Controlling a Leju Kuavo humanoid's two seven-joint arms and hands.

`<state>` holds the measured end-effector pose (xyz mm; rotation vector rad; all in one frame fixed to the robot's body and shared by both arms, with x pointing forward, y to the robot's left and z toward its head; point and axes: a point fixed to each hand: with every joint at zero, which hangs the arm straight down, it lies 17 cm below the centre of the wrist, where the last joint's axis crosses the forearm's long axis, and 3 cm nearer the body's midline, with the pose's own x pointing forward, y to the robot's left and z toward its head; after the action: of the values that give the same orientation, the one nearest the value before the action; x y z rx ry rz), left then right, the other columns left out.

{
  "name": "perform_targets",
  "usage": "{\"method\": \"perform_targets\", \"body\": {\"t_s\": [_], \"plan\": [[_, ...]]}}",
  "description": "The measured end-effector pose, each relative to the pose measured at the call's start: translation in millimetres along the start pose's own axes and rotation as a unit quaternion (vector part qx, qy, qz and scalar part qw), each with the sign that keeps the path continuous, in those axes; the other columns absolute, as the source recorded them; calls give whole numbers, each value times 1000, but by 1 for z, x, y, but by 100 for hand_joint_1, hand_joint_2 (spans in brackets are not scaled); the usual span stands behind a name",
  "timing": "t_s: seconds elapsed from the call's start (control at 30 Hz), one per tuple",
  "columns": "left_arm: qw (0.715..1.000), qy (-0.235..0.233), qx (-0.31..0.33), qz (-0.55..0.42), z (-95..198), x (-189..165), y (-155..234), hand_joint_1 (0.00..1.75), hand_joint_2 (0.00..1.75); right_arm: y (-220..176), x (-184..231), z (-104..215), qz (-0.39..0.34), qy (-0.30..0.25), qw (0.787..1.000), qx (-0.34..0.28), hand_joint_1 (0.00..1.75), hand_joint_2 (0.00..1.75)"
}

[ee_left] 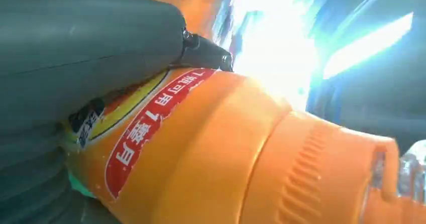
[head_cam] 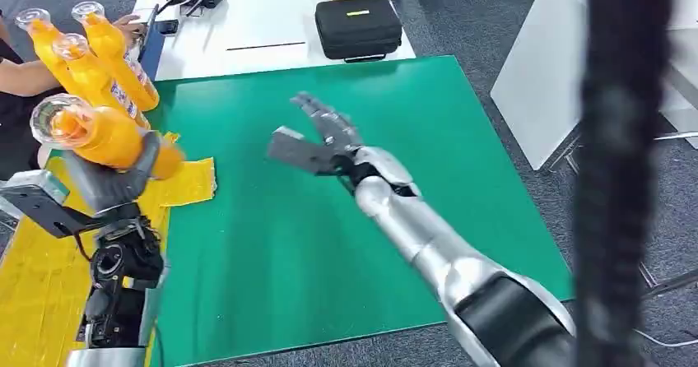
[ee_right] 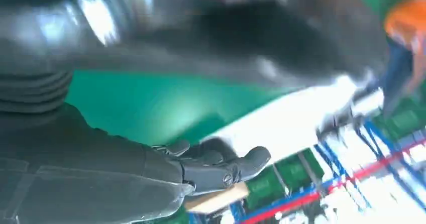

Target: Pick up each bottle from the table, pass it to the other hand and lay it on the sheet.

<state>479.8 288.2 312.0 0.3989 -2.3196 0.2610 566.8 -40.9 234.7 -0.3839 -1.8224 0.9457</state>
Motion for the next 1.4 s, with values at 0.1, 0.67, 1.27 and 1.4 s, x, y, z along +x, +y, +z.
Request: {"method": "perform_targets", "body": {"t_s": [0.1, 0.67, 1.27, 1.4], "plan": [[998, -21, 7, -55, -3, 2, 14, 175, 175, -40, -10, 5, -18, 0, 999, -42, 0, 0], [788, -112, -241, -555, 53, -97, -26, 175, 175, -127, -24, 34, -62, -42, 990, -116, 0, 0], [640, 179, -497, -558, 168, -264, 16, 0, 0, -116, -1, 28, -72, -84, 991, -70, 0, 0], [642, 197, -506, -541, 174, -268, 20, 0, 0, -116, -5, 29, -67, -78, 992, -66, 0, 0]]}}
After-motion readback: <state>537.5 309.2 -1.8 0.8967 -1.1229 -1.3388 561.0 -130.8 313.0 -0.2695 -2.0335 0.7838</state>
